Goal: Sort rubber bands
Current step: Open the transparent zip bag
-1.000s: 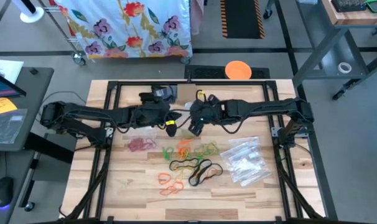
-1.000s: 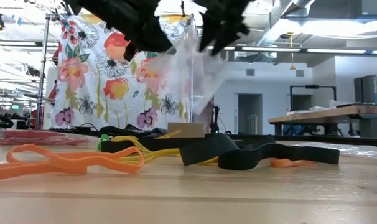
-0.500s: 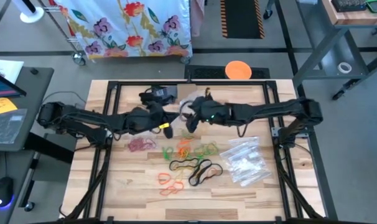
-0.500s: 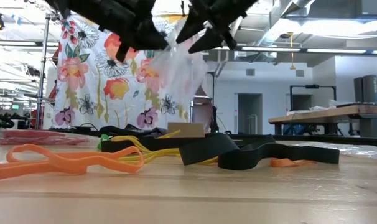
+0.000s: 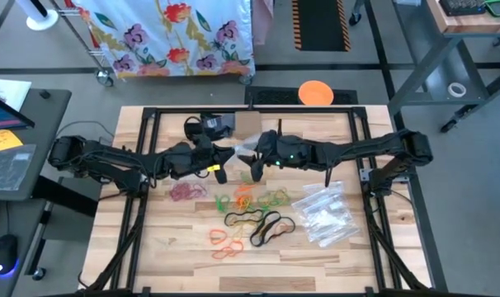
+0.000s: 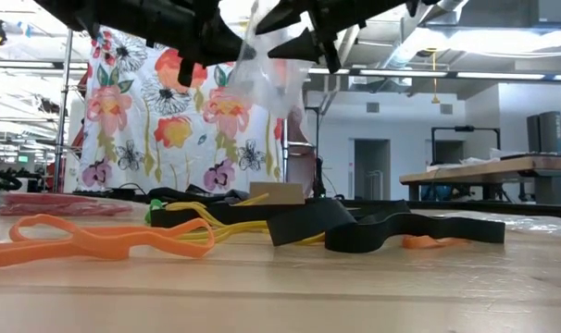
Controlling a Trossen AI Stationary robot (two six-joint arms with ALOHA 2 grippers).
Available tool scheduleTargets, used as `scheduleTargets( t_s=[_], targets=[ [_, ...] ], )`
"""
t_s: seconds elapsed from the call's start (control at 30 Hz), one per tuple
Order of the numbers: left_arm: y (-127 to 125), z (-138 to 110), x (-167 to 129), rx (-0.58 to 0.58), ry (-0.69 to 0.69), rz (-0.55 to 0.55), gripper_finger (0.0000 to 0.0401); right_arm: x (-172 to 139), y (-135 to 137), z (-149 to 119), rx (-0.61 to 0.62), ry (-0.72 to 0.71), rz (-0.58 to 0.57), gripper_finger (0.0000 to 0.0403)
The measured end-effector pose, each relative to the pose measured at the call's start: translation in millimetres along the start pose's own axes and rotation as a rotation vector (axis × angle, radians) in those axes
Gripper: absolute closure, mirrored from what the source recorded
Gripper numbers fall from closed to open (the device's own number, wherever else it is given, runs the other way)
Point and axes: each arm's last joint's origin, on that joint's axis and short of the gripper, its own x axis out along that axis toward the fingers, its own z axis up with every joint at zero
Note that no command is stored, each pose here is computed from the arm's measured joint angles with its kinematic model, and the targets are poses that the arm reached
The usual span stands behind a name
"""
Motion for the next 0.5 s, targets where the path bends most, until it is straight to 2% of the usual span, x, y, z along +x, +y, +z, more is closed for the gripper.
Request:
scheduleTargets(
  t_s=[0.37, 0.5],
  targets=[
    [0.7, 1.0, -0.4, 0.012, -0.010, 0.021, 0.0401, -7.1, -3.2, -8.5, -0.074, 0.124, -0.045, 0.0184],
    [2.2, 2.2, -0.5, 0.010, -0.035, 0.079, 0.0401, -7.8, -1.4, -3.2, -0.062, 0.083, -0.027, 0.0184]
  ],
)
